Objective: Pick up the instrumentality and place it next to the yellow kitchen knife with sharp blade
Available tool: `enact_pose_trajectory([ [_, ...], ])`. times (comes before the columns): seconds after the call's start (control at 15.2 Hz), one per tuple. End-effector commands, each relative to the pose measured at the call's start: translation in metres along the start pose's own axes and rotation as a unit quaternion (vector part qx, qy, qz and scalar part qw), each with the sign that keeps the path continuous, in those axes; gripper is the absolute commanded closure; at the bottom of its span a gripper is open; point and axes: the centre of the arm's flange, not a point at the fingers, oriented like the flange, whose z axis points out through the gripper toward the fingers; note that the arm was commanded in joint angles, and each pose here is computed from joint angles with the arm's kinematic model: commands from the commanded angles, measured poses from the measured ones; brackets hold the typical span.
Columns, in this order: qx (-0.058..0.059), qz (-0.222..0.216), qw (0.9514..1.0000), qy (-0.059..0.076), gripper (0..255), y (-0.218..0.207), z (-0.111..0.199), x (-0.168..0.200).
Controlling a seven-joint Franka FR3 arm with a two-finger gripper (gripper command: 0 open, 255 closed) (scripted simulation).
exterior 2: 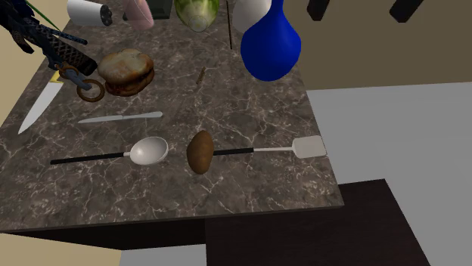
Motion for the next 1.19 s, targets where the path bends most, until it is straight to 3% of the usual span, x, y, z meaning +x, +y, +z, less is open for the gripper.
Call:
enact_pose_trajectory([
  [0.0,0.0,0.0,1.0,0.0,0,0.0,0.0,0.0],
  [0.13,-0.001,-0.059,0.9983,-0.001,0,0.003,0.026,0.004],
  [0.26,-0.002,-0.118,0.993,-0.002,0,0.005,0.052,0.008],
  [0.4,-0.003,-0.176,0.9843,-0.003,0,0.006,0.078,0.013],
  [0.53,-0.004,-0.234,0.9721,-0.004,0,0.007,0.104,0.017],
  [0.66,-0.005,-0.291,0.9566,-0.005,0,0.008,0.13,0.022],
  [0.79,-0.006,-0.347,0.9377,-0.006,0,0.008,0.156,0.026],
  [0.92,-0.007,-0.402,0.9155,-0.007,0,0.008,0.182,0.031],
  [1.12,-0.009,-0.482,0.8762,-0.009,0,0.007,0.221,0.037],
])
